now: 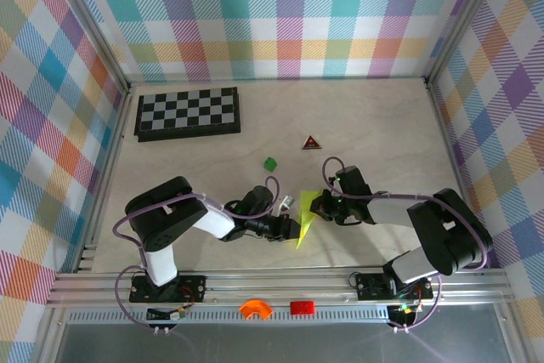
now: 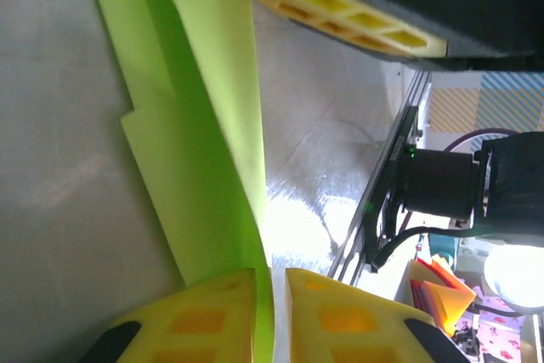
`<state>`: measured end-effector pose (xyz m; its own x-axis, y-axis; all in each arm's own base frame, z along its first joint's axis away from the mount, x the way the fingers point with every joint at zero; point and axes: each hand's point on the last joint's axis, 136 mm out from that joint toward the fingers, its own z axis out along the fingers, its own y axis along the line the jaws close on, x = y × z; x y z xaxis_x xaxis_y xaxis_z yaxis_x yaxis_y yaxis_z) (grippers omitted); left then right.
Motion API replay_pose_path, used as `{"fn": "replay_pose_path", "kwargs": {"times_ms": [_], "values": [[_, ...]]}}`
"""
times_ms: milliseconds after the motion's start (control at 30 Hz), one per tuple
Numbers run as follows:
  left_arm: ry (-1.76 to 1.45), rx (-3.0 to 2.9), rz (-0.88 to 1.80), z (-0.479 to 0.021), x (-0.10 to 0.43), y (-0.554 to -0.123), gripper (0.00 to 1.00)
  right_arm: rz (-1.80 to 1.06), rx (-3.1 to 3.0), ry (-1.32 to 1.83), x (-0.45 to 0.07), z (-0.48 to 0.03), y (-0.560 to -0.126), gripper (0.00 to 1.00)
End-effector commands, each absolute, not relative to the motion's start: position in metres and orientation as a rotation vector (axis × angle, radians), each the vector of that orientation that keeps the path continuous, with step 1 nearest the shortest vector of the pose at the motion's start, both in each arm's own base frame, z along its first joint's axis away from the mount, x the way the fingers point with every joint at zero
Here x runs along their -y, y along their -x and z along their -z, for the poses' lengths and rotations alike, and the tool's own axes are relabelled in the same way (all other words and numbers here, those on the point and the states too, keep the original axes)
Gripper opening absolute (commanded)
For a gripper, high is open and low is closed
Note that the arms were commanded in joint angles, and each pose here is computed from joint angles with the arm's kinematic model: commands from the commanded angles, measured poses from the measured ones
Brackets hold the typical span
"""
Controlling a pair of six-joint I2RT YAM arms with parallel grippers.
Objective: Fold a paper plane with a square sheet of paper (pick it up from the middle)
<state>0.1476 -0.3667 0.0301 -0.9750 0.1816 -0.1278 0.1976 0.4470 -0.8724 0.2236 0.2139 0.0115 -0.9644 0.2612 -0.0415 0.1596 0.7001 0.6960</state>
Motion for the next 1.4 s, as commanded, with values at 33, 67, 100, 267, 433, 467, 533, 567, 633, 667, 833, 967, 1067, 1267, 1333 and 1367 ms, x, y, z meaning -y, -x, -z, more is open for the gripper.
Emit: {"fn": "replay_pose_path", "kwargs": {"times_ms": [33,67,100,267,433,467,533,567,633,667,833,967,1067,1267,1333,1367], "values": [[-0.39,-2.759,1.59,-0.017,0.353,-0.126,0.13,-0.815,-2.957,-0.478,-0.177,0.036,-0.192,0.0],[-0.395,-2.768,1.585,-0.016,0.352,-0.124,0.1,-0.815,-2.957,-0.479,-0.177,0.037,-0.192,0.0],[-0.407,-2.77,1.581,-0.015,0.352,-0.124,0.04,-0.816,-2.956,-0.479,-0.177,0.036,-0.193,0.0],[-0.433,-2.78,1.523,-0.017,0.349,-0.123,0.03,-0.819,-2.957,-0.483,-0.177,0.037,-0.193,0.0],[-0.418,-2.746,1.419,-0.03,0.34,-0.132,0.28,-0.819,-2.958,-0.479,-0.177,0.036,-0.192,0.0],[-0.416,-2.727,1.4,-0.037,0.339,-0.135,0.29,-0.819,-2.958,-0.477,-0.177,0.036,-0.192,0.0],[-0.398,-2.693,1.347,-0.049,0.334,-0.142,0.32,-0.822,-2.958,-0.479,-0.178,0.036,-0.192,0.0],[-0.389,-2.673,1.32,-0.055,0.332,-0.146,0.32,-0.821,-2.959,-0.481,-0.177,0.036,-0.192,0.0],[-0.399,-2.63,1.311,-0.07,0.334,-0.151,0.25,-0.82,-2.957,-0.482,-0.177,0.036,-0.193,0.0],[-0.42,-2.613,1.319,-0.077,0.338,-0.154,0.19,-0.82,-2.957,-0.48,-0.177,0.036,-0.193,0.0],[-0.544,-2.601,1.42,-0.088,0.371,-0.158,0.02,-0.828,-2.956,-0.483,-0.179,0.035,-0.194,0.0],[-0.596,-2.617,1.477,-0.08,0.392,-0.16,0.0,-0.836,-2.953,-0.489,-0.18,0.035,-0.195,0.0],[-0.61,-2.645,1.461,-0.068,0.401,-0.164,0.0,-0.836,-2.951,-0.484,-0.18,0.033,-0.196,0.0],[-0.614,-2.688,1.391,-0.049,0.403,-0.169,0.0,-0.833,-2.959,-0.482,-0.18,0.034,-0.194,0.0],[-0.609,-2.702,1.375,-0.042,0.4,-0.169,0.0,-0.835,-2.96,-0.482,-0.18,0.034,-0.193,0.0],[-0.606,-2.716,1.36,-0.037,0.397,-0.167,0.0,-0.837,-2.957,-0.48,-0.18,0.034,-0.194,0.0]]}}
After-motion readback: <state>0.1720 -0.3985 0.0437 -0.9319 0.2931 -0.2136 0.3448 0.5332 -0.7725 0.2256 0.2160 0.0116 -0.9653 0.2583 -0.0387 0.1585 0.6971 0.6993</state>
